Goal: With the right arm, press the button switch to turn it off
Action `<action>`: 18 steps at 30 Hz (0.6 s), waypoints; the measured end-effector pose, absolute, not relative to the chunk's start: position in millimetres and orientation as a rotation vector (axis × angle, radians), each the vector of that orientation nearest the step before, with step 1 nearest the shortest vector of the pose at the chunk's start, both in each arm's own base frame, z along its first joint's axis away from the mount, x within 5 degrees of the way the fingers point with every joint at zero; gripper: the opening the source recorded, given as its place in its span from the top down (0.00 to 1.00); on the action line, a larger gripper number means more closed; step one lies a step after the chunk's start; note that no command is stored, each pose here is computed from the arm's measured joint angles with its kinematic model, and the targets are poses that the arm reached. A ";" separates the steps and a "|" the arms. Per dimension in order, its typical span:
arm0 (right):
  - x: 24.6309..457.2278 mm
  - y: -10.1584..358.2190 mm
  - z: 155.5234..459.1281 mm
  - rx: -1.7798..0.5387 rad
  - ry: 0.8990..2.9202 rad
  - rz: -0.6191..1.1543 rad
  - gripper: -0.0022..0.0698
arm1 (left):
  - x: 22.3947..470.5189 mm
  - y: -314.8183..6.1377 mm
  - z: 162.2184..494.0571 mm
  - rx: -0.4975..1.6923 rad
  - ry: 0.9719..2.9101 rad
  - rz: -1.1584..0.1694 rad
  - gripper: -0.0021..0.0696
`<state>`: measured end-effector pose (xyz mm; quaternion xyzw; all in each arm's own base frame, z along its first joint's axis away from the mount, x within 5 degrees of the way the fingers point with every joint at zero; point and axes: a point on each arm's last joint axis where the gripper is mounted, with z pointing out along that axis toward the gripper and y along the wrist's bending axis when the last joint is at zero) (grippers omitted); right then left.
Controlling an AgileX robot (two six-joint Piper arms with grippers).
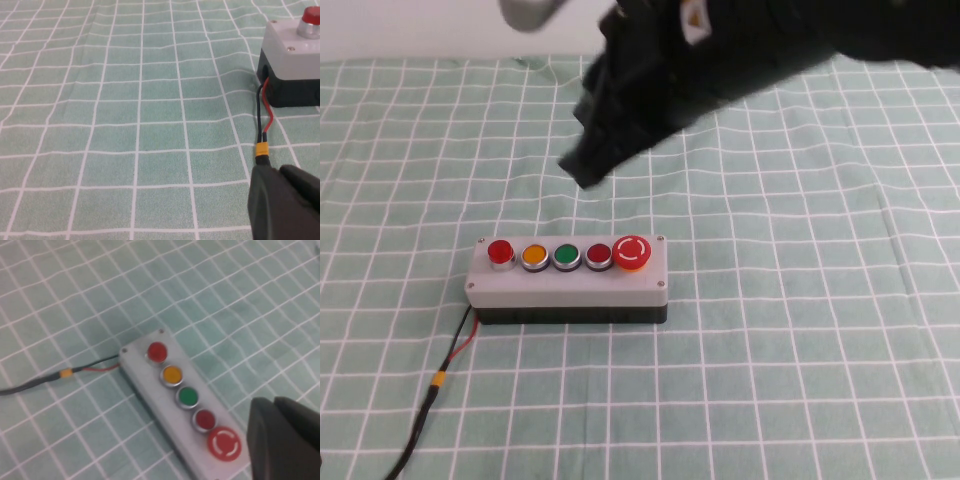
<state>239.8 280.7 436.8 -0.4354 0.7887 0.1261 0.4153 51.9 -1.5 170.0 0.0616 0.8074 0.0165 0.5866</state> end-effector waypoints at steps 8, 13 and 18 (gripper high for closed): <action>203.2 247.9 418.2 -1.066 1.980 0.447 0.99 | 51.9 -1.5 170.0 0.144 1.882 0.038 0.98; 183.4 231.4 423.9 -1.065 2.020 0.517 0.99 | 51.9 -1.5 170.0 0.144 1.882 0.038 0.98; 166.7 222.1 429.6 -1.085 2.084 0.607 0.99 | 51.9 -1.5 170.0 0.144 1.882 0.038 0.98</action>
